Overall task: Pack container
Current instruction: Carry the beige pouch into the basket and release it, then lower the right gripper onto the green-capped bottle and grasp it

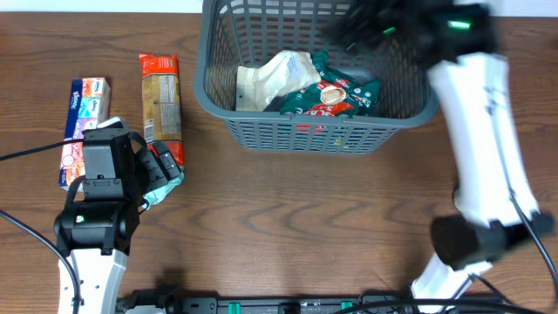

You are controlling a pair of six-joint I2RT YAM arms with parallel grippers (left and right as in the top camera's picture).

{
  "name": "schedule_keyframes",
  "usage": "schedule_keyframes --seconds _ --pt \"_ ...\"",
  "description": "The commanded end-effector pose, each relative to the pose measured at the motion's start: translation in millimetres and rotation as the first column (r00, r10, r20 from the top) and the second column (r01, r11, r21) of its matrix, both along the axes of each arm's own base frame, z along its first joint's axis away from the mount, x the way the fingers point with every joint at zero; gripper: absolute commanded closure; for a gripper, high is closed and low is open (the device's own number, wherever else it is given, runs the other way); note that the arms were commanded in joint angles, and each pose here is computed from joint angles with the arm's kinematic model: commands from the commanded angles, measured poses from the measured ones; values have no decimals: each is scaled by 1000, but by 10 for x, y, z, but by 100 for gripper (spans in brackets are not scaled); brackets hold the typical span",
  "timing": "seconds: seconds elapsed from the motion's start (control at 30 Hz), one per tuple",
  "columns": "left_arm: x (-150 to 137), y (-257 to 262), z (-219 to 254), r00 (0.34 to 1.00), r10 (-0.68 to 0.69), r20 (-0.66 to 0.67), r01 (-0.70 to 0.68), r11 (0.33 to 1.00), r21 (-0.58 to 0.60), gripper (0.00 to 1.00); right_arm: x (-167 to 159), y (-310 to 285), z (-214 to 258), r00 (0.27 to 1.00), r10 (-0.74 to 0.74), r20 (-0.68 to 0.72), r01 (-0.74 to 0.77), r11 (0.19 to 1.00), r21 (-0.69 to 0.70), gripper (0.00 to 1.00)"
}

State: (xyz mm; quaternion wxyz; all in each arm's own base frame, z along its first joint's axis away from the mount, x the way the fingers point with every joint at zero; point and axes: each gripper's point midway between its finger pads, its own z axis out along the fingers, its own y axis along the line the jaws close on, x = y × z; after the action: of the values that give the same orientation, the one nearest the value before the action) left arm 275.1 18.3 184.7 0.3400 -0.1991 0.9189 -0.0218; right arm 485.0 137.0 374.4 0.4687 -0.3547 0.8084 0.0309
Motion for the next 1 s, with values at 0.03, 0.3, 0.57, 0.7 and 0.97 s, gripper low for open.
schedule_keyframes --seconds 0.03,0.3,0.57,0.7,0.97 --pt "33 21 81 1000 0 17 0 1000 9 2 -259 -1364 260 753 -635 -173 658 726 198 1" --pt "33 21 81 1000 0 17 0 1000 9 2 -1176 -2543 -190 241 -823 -514 970 216 109 1" --pt "34 21 81 1000 0 18 0 1000 9 1 -1896 -2970 -510 16 -784 -621 994 79 -73 1" --pt "32 21 80 1000 0 17 0 1000 9 1 -2267 -2941 -725 -65 -761 -646 988 43 -151 1" --pt "32 21 80 1000 0 17 0 1000 9 1 -2450 -2922 -1492 -125 -752 -647 972 37 -231 1"
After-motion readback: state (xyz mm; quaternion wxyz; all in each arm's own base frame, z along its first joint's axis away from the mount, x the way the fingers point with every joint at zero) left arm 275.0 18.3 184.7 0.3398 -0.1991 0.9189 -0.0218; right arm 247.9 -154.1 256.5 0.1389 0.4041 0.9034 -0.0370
